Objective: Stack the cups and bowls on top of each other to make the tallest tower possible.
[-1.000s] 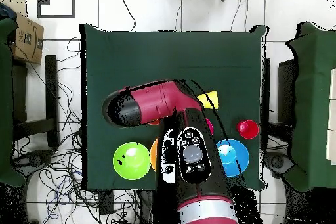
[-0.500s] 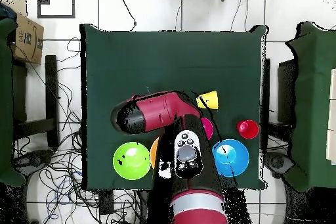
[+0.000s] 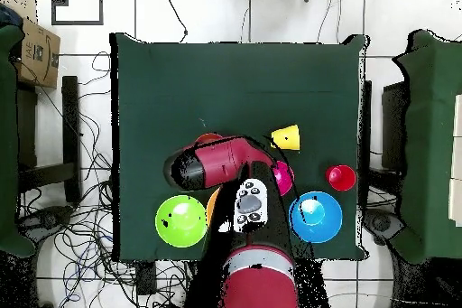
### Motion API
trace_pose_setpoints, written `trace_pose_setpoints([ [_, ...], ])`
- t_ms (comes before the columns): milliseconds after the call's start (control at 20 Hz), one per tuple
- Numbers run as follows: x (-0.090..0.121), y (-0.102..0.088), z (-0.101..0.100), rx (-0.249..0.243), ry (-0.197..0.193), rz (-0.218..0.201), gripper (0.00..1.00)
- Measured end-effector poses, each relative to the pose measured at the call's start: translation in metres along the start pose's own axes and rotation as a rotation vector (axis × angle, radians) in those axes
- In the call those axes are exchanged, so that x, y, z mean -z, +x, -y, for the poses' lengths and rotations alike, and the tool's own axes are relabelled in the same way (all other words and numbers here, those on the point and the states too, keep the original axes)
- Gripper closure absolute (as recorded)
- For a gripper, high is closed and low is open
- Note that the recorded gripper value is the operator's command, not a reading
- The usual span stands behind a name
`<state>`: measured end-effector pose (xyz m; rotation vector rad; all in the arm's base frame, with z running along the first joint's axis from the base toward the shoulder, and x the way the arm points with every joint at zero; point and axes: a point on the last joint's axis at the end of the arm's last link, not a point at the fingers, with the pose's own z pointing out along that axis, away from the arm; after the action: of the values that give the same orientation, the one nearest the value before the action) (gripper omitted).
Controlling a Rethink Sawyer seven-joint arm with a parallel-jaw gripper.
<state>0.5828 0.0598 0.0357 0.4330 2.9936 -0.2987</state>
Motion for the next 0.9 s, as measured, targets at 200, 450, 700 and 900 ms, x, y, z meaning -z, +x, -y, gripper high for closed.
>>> trace_pose_setpoints([
  [200,-0.015,0.01,0.004,-0.001,0.03,-0.02,1.0],
  [450,-0.016,0.009,0.005,-0.017,0.056,-0.016,1.0],
  [700,-0.019,0.019,-0.007,-0.024,0.075,-0.027,1.0],
  [900,-0.016,0.026,-0.019,-0.031,0.083,-0.029,1.0],
])
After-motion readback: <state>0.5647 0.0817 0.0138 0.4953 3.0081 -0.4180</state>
